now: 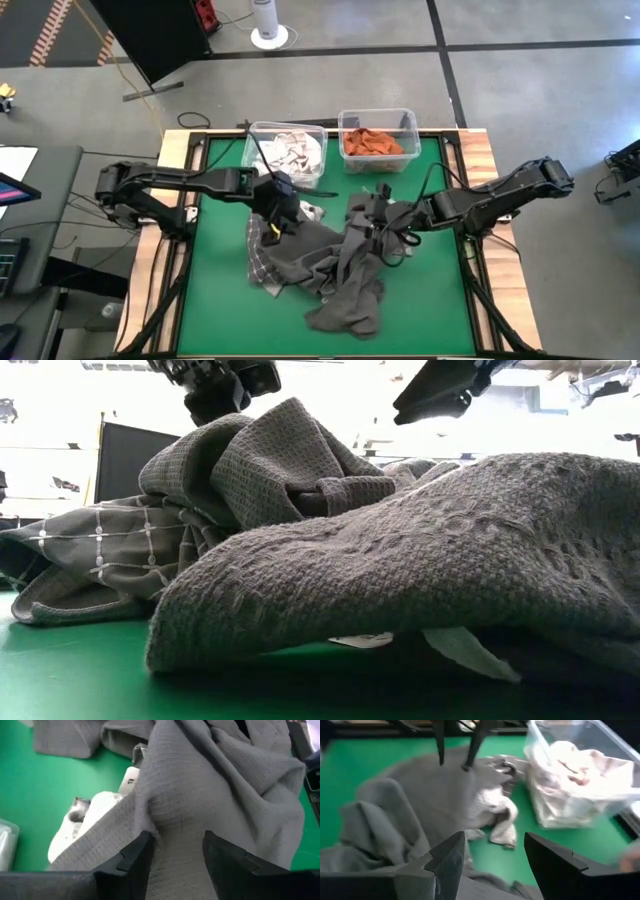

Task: Sort towels by color in basket
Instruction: Put the gray microfiber towel into the right transparent bin

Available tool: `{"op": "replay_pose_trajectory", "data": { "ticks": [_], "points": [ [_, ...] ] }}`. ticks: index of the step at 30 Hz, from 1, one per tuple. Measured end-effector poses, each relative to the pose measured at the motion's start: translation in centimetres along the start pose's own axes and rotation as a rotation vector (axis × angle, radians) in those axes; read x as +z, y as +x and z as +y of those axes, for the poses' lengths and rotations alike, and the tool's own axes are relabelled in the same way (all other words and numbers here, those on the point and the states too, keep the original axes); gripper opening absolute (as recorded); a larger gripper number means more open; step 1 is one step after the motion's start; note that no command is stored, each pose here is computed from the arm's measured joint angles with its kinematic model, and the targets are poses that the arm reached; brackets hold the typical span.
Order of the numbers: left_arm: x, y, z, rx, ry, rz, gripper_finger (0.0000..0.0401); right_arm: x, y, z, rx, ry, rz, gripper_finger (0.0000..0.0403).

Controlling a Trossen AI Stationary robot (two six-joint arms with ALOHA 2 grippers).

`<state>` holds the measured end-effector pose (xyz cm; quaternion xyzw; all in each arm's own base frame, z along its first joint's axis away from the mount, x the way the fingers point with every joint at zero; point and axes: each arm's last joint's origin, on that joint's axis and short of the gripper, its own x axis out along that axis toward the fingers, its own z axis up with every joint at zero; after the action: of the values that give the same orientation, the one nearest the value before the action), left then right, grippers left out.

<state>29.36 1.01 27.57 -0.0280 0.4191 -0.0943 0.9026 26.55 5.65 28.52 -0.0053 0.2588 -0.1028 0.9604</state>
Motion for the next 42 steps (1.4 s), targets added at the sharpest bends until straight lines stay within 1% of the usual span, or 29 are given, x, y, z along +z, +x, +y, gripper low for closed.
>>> {"op": "replay_pose_trajectory", "data": {
  "ticks": [4, 6, 9, 13, 16, 20, 25, 27, 29, 31, 33, 36, 37, 38, 42],
  "points": [
    [0.1, 0.1, -0.2, 0.008, 0.003, -0.005, 0.0169, 0.2, 0.0, 0.2, 0.056, 0.013, -0.016, 0.0249],
    [0.1, 0.1, -0.3, 0.012, -0.002, -0.006, 0.0169, 0.3, 0.0, 0.2, 0.061, 0.018, -0.027, 0.0249],
    [0.2, -0.6, -0.5, 0.019, 0.005, -0.023, 0.0169, 0.5, 1.5, 0.6, 0.057, 0.034, -0.062, 0.0249],
    [0.4, -2.2, -1.2, 0.120, 0.034, -0.071, 0.0169, -0.4, 4.3, 1.1, 0.038, 0.023, -0.033, 0.0249],
    [0.5, -3.6, -1.6, 0.148, 0.034, -0.116, 0.0169, -1.0, 6.0, 0.8, 0.023, 0.036, -0.009, 0.0249],
    [0.3, -5.0, -1.9, 0.159, 0.020, -0.145, 0.0169, -1.7, 7.9, 0.7, 0.099, 0.051, 0.030, 0.0249],
    [0.0, -6.3, -2.2, 0.160, 0.021, -0.158, 0.0169, -2.1, 9.0, 1.1, 0.196, 0.078, 0.039, 0.0249],
    [0.0, -6.6, -2.2, 0.166, 0.022, -0.168, 0.0169, -2.3, 9.3, 1.2, 0.217, 0.079, 0.039, 0.0244],
    [0.0, -6.8, -2.2, 0.170, 0.022, -0.173, 0.0169, -2.5, 9.5, 1.3, 0.216, 0.077, 0.046, 0.0227],
    [0.0, -6.8, -2.3, 0.171, 0.023, -0.175, 0.0169, -2.7, 9.8, 1.4, 0.212, 0.077, 0.057, 0.0194],
    [0.0, -6.8, -2.2, 0.175, 0.022, -0.174, 0.0169, -2.9, 9.9, 1.3, 0.203, 0.075, 0.067, 0.0146],
    [-0.1, -6.8, -2.2, 0.191, 0.020, -0.173, 0.0169, -2.5, 9.6, 1.0, 0.199, 0.082, 0.049, 0.0057],
    [-0.1, -6.8, -2.2, 0.197, 0.019, -0.172, 0.0169, -2.3, 9.3, 0.8, 0.196, 0.082, 0.050, 0.0032],
    [-0.1, -6.8, -2.1, 0.201, 0.019, -0.170, 0.0169, -2.0, 8.9, 0.6, 0.195, 0.084, 0.040, 0.0021],
    [-0.1, -6.8, -2.1, 0.216, 0.032, -0.165, 0.0169, 0.7, 6.2, -0.5, 0.183, 0.078, -0.001, 0.0026]
  ]
}}
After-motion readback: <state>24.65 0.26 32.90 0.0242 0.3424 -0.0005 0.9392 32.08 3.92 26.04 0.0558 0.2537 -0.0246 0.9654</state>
